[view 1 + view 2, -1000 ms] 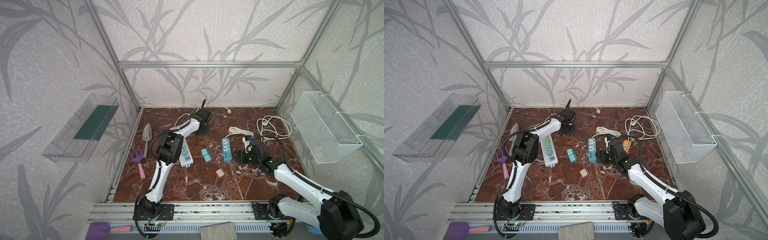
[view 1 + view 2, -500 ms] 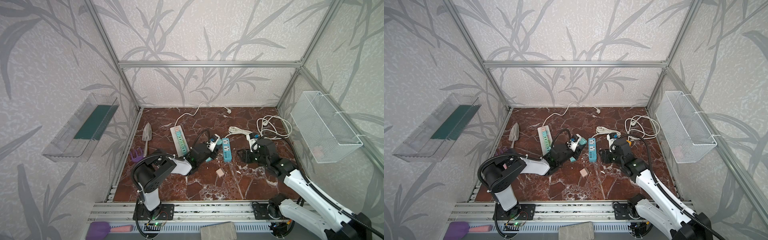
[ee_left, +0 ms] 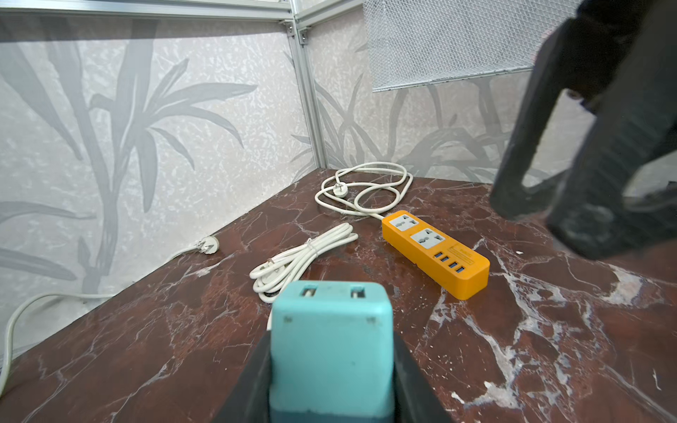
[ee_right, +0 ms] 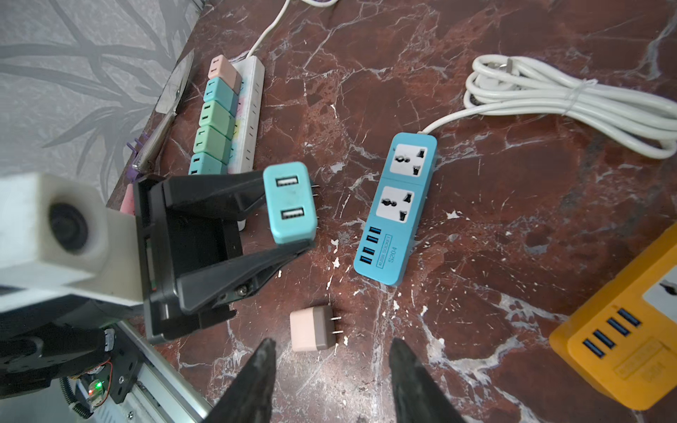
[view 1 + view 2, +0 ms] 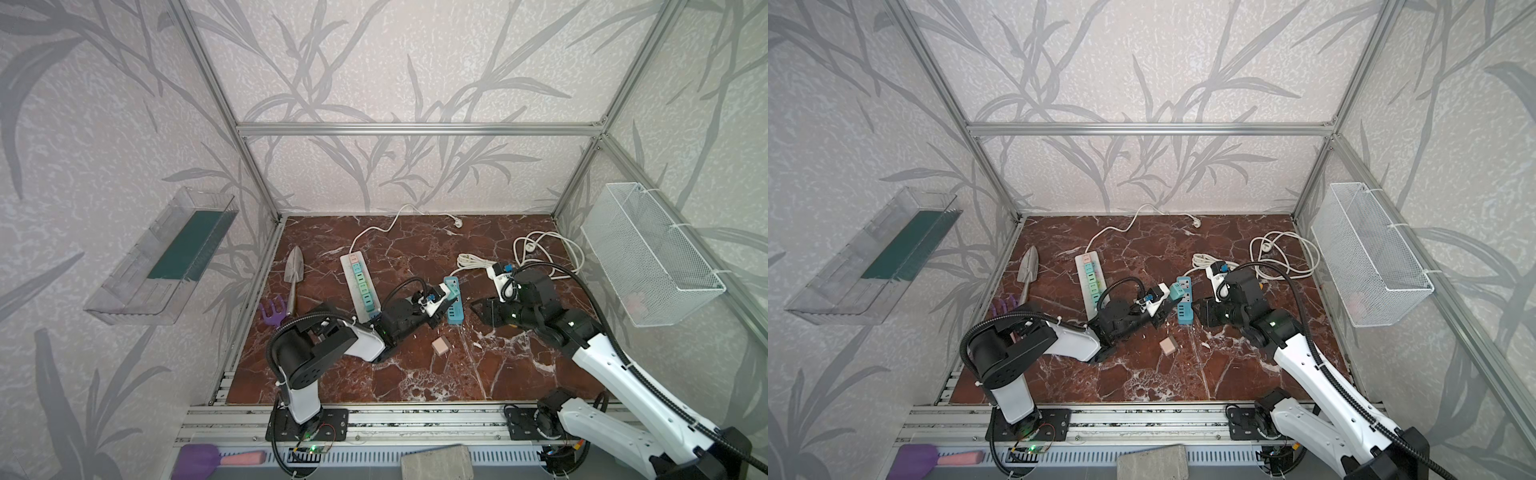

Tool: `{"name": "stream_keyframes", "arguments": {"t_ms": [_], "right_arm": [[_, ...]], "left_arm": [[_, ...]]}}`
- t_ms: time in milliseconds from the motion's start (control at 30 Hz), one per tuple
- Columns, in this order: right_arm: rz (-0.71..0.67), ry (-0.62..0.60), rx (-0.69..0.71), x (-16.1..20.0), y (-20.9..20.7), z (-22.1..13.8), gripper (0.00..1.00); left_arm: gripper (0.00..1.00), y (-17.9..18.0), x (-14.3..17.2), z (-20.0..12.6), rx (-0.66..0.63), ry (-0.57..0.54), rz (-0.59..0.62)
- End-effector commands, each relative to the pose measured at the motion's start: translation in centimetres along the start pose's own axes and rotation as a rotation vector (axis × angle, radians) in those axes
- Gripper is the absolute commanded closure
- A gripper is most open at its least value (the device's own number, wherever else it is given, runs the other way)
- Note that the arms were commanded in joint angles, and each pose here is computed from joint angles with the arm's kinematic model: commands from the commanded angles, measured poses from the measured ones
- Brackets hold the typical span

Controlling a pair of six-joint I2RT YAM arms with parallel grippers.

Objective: Insert plugs into power strip
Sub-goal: Pass the plug.

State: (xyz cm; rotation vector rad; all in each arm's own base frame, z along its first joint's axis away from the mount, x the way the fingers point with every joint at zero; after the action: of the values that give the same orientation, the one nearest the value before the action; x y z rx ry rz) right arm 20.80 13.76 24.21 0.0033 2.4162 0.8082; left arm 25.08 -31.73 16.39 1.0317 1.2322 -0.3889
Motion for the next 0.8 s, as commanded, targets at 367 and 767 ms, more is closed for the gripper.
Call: {"name": "stream_keyframes", "arguments": {"t_ms": [367, 767], "right_arm": [[-0.053, 0.071, -0.058, -1.5, 2.7, 3.3, 0.49], [-0.032, 0.111, -0.052, -1.2, 2.7, 5.7, 0.54]], "left_arm": [[1.0, -1.8, -0.7, -1.1, 0.033, -0.065, 0.034], [1.0, -2.3, -0.5, -1.8, 0.025, -0.077, 0.038]]}}
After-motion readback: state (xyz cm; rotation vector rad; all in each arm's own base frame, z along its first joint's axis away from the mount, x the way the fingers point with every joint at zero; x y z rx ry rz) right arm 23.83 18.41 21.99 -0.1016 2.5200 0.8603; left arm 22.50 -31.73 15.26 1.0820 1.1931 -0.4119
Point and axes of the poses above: each gripper's point midway between its finger pads, its own z axis out along the fingers, its own y axis along the line the jaws close on, x = y × z, the point moved 7 cm from there along -z, back along the fingers, and after that the axes turned 14 degrees about z, right-handed, at the moved point
